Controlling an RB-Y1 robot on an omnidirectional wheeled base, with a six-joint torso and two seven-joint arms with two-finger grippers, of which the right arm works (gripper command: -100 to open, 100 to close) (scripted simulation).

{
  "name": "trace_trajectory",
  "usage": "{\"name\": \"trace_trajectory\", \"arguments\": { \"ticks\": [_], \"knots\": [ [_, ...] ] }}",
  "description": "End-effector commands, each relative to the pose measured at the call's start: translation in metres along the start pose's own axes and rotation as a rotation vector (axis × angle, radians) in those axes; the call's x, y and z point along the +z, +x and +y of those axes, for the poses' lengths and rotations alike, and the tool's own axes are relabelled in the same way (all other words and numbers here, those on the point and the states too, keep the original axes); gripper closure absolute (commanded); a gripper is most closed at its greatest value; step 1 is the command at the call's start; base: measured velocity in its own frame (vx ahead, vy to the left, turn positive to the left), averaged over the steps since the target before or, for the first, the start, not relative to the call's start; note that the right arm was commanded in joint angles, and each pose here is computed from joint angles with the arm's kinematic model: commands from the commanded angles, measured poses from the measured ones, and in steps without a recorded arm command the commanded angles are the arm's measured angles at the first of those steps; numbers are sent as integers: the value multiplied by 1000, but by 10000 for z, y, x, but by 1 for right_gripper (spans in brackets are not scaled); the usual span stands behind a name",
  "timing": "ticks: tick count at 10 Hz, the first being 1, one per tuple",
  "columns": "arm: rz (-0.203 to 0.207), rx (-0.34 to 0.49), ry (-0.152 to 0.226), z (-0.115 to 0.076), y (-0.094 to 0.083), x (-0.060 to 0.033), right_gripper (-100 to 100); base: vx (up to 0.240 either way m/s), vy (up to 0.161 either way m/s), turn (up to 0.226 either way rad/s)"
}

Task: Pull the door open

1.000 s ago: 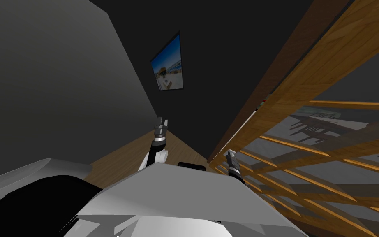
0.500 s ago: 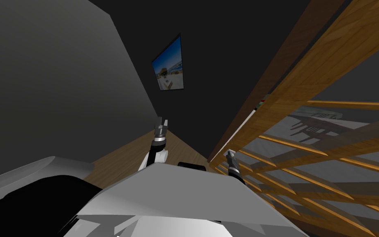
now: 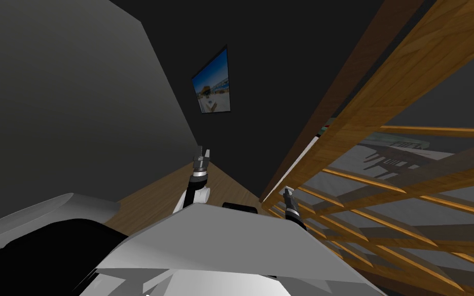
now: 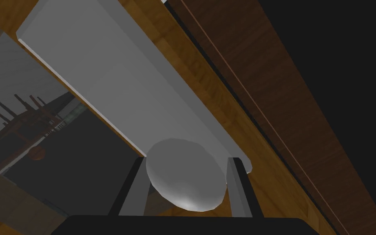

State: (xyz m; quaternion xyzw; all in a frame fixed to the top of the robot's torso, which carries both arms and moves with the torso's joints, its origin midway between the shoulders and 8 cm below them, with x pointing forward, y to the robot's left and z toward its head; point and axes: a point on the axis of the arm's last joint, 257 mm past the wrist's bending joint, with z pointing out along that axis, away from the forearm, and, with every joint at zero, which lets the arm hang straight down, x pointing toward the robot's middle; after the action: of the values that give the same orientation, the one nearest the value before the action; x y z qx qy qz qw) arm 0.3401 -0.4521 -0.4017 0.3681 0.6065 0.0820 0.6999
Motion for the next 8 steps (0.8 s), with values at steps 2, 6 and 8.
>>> {"name": "trace_trajectory", "arguments": {
  "ticks": [2, 6, 8],
  "knots": [
    [7, 56, -1, 27, 50, -8, 100, -24, -6, 11],
    [8, 174, -3, 47, 64, 1, 100, -28, 0, 11],
    [9, 218, -4, 55, 69, 4, 100, -25, -2, 8]
  ]
}}
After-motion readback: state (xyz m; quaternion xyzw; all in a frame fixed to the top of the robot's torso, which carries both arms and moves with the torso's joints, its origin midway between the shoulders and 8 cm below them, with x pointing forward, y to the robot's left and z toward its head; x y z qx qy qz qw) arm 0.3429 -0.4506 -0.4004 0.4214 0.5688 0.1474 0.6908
